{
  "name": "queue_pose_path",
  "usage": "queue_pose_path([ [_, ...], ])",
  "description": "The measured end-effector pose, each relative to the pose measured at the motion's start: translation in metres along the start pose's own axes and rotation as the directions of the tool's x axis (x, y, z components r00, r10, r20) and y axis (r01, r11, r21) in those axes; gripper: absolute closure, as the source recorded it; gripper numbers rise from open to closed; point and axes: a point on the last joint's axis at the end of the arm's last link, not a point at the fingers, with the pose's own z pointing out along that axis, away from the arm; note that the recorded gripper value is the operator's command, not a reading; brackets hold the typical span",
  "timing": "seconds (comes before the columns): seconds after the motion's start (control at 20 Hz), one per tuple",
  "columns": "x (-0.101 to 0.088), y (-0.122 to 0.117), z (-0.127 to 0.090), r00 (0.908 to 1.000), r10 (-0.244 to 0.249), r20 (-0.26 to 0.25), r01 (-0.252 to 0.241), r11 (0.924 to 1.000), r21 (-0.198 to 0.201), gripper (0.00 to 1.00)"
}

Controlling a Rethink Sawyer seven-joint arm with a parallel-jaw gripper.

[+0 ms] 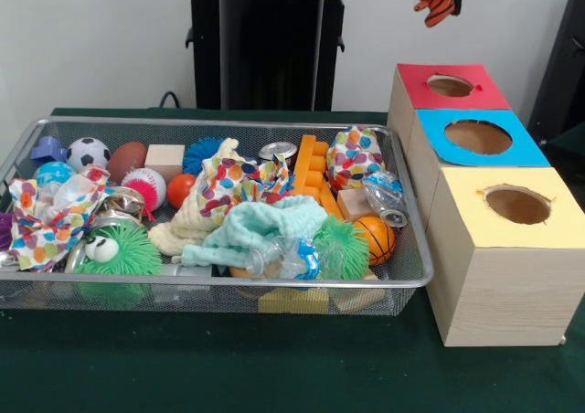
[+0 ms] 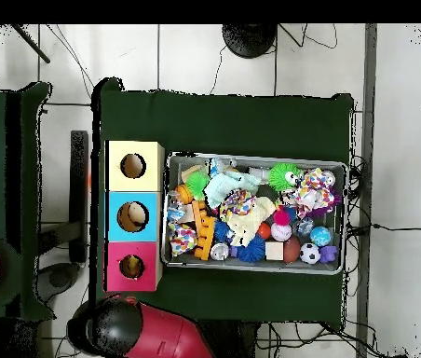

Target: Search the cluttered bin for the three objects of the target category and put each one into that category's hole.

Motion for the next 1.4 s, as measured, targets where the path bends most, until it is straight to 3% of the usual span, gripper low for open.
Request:
queue_pose_path([
  [0.25, -0.029, 0.013, -0.004, 0.9989, 0.045, 0.013, -0.044, 0.9983, -0.039, 1.0],
  [0.6, -0.074, 0.022, 0.004, 0.9921, 0.117, 0.046, -0.113, 0.9899, -0.086, 1.0],
  [0.95, -0.08, 0.027, 0.007, 0.9918, 0.12, 0.044, -0.116, 0.9896, -0.084, 1.0],
  [1.4, -0.103, 0.043, -0.007, 0.9883, 0.145, 0.047, -0.138, 0.9821, -0.128, 1.0],
])
